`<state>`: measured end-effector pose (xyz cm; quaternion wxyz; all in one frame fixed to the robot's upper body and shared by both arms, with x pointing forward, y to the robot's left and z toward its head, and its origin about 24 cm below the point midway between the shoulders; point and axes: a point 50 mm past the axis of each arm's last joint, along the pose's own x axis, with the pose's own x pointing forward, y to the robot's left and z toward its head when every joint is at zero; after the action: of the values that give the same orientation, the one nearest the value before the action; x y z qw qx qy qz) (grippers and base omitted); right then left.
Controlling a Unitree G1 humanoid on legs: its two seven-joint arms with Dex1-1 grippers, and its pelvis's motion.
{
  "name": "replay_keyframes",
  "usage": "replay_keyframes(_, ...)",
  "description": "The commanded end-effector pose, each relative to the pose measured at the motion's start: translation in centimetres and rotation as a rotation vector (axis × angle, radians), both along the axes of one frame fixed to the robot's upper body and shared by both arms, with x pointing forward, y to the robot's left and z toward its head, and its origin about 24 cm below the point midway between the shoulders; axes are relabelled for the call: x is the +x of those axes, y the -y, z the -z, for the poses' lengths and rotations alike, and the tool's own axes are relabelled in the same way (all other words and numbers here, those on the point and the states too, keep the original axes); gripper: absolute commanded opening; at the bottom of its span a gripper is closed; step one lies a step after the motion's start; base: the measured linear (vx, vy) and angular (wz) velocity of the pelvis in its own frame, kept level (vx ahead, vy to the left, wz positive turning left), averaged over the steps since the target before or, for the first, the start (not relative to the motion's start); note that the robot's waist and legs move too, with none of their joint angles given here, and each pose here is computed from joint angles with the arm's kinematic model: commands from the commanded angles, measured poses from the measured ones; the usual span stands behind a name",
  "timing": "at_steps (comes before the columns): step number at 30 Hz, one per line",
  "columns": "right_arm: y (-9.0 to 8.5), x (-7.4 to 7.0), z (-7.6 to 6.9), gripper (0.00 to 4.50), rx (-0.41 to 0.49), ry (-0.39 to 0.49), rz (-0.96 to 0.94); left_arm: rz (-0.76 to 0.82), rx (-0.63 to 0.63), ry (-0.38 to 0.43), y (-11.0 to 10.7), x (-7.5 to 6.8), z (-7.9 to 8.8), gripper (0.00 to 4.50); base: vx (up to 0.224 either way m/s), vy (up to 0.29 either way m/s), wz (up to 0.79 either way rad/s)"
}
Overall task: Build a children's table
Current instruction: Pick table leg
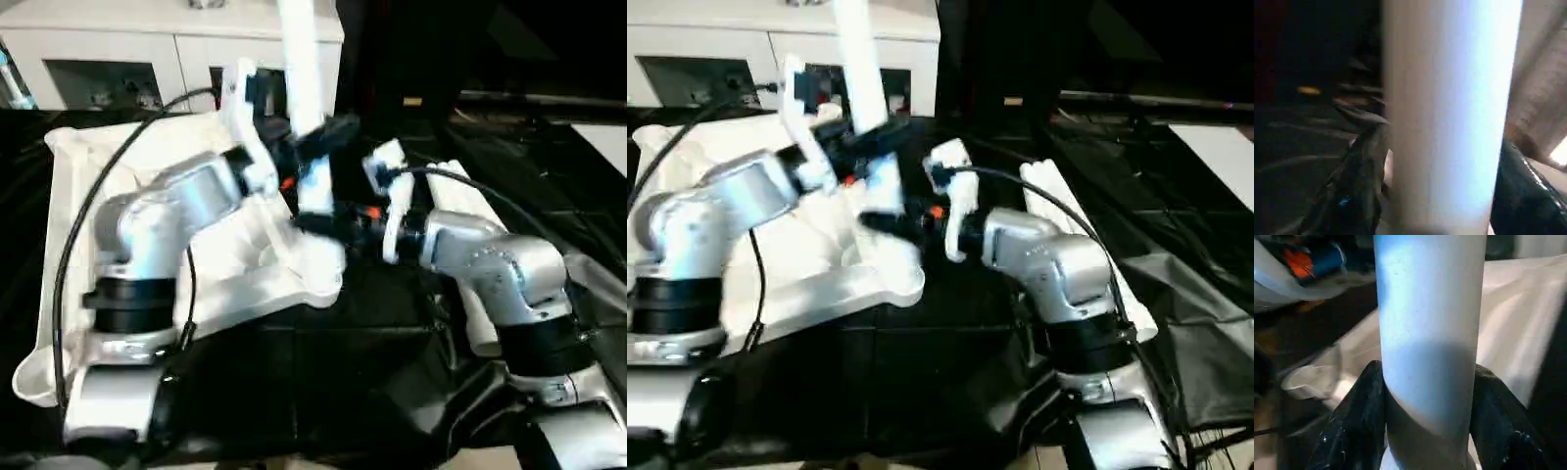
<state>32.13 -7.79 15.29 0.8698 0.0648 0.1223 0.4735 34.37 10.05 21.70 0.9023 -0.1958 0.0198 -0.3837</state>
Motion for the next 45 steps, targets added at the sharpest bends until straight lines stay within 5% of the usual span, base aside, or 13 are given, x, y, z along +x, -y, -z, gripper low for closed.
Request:
replay_keyframes(1, 0.2, 0.6, 0.0, 1.89, -0.019, 0.04, 0.086, -0.089, -0.007, 0.005, -0.3, 0.4, -0.5, 2.82, 0.0, 0.0, 0.0)
replay_keyframes(6, -0.1, 1.3, 0.5, 1.88, -0.037, 0.066, 0.179, -0.204, 0.042, 0.025, -0.4, 0.6, -0.4, 2.82, 0.0, 0.0, 0.0)
replay_keyframes(19, -0.6, 1.4, 0.9, 1.88, -0.084, 0.111, 0.184, -0.071, -0.006, -0.027, 1.3, -0.1, 0.5, 1.9, 0.0, 0.0, 0.0)
replay_keyframes(30, -0.8, 1.3, 0.6, 1.88, -0.06, 0.159, 0.165, -0.039, -0.03, -0.025, 1.3, -0.3, 0.3, 1.81, 0.0, 0.0, 0.0)
replay_keyframes(32, -0.8, 1.3, 0.1, 2.44, 0.004, 0.136, 0.143, -0.02, -0.024, -0.01, 1.0, -0.5, 0.1, 1.81, 0.0, 0.0, 0.0)
replay_keyframes(37, 0.6, 1.3, -0.7, 2.92, 0.063, 0.07, 0.077, 0.086, 0.023, 0.037, 0.6, -1.1, -0.5, 1.8, 0.0, 0.0, 0.0)
replay_keyframes(45, 1.9, -0.1, -1.3, 3.2, 0.009, 0.042, -0.139, 0.189, 0.051, 0.078, -0.1, -1.5, -1.4, 1.8, 0.0, 0.0, 0.0)
